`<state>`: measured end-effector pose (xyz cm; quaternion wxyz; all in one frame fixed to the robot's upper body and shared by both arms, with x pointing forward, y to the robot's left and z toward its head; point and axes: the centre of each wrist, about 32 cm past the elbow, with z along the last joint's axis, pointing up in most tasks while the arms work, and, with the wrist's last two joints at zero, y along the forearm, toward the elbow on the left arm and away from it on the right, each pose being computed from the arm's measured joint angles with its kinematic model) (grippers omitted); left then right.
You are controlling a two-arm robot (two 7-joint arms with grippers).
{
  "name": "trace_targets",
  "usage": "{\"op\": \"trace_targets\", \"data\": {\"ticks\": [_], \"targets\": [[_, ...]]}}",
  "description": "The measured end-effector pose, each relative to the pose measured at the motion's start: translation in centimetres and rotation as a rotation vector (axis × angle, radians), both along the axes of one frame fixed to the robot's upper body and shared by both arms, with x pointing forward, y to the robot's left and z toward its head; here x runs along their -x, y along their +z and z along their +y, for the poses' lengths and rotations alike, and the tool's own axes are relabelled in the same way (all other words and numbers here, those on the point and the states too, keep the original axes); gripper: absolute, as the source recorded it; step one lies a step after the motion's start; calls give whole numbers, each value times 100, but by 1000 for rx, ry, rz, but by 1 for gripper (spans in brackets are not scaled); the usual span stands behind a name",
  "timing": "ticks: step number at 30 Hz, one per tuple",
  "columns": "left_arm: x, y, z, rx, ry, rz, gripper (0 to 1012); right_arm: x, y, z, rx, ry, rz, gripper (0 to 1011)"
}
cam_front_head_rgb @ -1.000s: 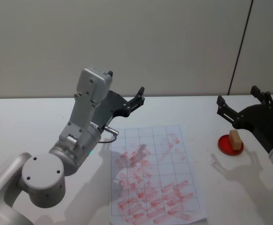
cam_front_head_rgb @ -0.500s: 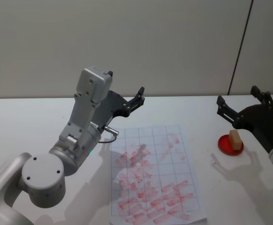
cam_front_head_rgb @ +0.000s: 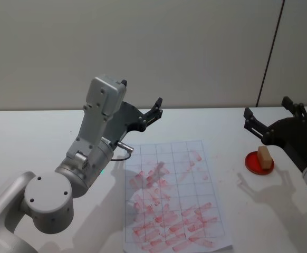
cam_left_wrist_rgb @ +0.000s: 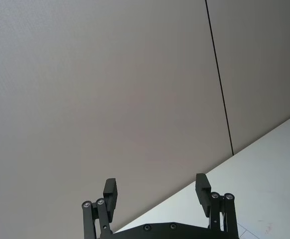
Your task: Use the one hand to pick up the stamp and affix it onto the A4 paper.
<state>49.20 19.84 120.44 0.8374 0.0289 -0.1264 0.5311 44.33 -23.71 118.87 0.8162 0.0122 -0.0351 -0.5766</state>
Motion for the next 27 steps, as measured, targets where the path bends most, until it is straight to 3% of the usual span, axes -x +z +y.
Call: {"op": "trace_targets", "data": {"ticks": [13, 27], "targets": [[0, 0, 0, 0, 0, 0, 1001, 2, -3, -6, 6, -19, 8, 1001], [0, 0, 0, 0, 0, 0, 1001, -18, -60, -60, 54, -168, 112, 1001]]}}
